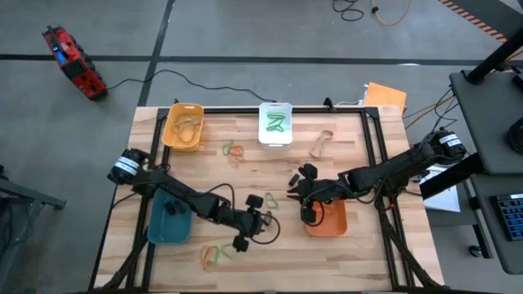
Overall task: Sort rubber bands into baskets
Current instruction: Put the black rubber band into the blue bin
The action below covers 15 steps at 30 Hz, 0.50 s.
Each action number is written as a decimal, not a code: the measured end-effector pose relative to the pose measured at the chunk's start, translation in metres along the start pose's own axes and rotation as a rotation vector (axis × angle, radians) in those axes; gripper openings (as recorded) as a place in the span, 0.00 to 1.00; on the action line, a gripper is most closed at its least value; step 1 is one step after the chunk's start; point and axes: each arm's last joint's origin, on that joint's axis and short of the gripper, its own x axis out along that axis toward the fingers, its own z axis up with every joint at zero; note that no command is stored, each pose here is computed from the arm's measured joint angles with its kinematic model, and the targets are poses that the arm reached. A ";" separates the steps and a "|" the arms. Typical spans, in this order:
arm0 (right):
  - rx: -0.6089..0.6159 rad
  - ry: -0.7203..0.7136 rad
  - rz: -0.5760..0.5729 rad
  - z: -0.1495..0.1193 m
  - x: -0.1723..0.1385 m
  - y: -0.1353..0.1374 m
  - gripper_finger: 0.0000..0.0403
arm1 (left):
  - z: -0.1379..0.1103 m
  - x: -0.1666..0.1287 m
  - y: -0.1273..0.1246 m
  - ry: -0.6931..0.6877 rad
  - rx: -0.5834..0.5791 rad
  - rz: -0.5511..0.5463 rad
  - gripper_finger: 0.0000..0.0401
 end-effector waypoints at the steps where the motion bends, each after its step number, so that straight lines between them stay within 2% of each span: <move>1: 0.000 0.000 0.000 0.000 0.000 0.000 0.14 | -0.001 0.002 0.002 0.002 0.004 -0.009 0.26; 7: -0.005 0.005 0.003 -0.001 0.000 0.001 0.14 | -0.008 0.013 0.011 -0.008 -0.012 -0.073 0.26; 15: -0.007 0.008 0.002 -0.001 0.000 0.001 0.14 | -0.014 0.020 0.017 0.011 -0.026 -0.091 0.26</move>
